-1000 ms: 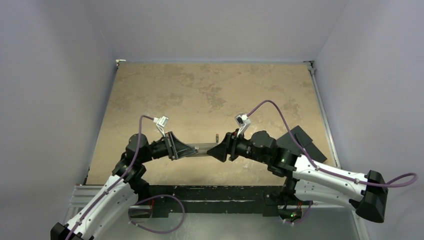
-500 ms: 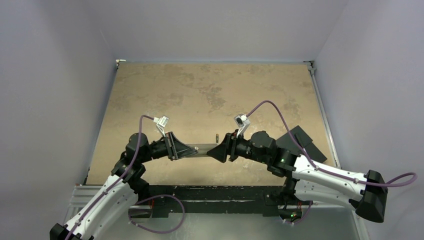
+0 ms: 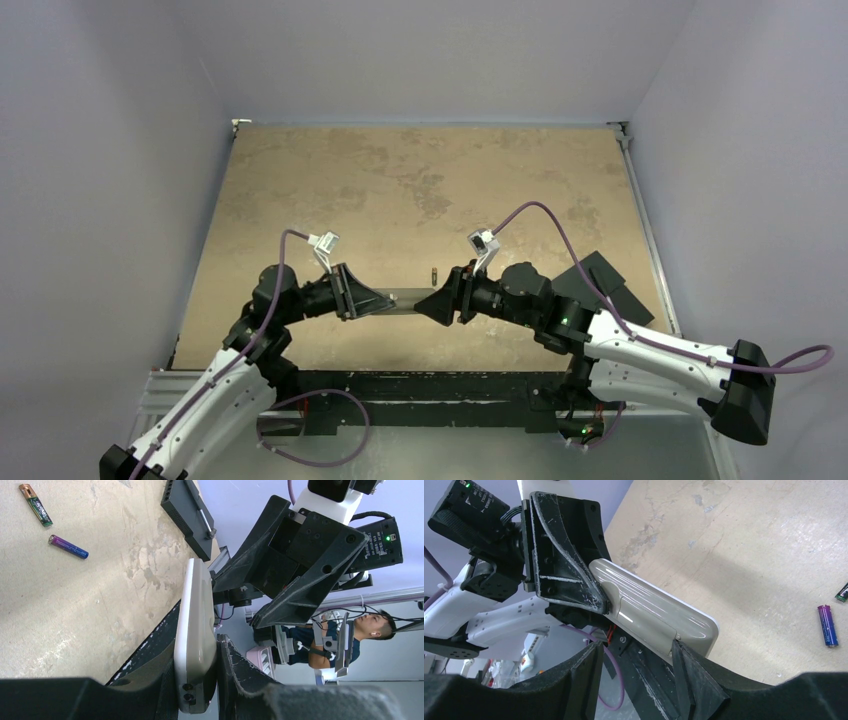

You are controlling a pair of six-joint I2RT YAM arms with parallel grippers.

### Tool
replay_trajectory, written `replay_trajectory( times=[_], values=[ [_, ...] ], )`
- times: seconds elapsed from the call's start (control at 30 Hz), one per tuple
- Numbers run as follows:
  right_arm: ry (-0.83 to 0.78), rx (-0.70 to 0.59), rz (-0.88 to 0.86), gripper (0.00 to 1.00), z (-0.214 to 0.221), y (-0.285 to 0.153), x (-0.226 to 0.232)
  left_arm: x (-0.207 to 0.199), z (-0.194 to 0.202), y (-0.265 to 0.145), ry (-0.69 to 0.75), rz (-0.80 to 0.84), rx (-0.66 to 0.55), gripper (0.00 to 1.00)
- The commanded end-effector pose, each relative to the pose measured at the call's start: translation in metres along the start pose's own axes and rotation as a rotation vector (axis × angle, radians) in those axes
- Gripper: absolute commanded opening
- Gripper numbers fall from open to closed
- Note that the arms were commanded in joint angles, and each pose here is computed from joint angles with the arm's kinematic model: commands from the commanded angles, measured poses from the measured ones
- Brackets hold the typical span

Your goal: Load the batteries into the remote control

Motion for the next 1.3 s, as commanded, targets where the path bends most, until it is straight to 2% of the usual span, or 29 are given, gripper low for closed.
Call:
replay_trajectory(
  times=[0.0,0.5,1.27],
  values=[
    [0.009,0.003,-0.18,0.59,-0.005,-0.003,0.032,-0.009,-0.01,0.002,0.059,0.016,-0.031,0.0],
    [0.007,0.007,-0.179,0.58,-0.005,-0.001,0.031,-0.003,-0.009,0.005,0.045,-0.025,-0.021,0.0],
    [0.002,0.004,-0.024,0.6,0.0,0.003,0.009,0.001,-0.01,0.007,0.021,-0.05,-0.027,0.0]
  ],
)
Point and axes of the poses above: each gripper's point midway between its finger pads, its own y axis out along the fingers, its own x axis along the line the jaws close on, z = x × y, the point moved 8 cm from there along -y, back along the fingers, and after that the axes turned 9 degrees about y, right-handed, at the moved point
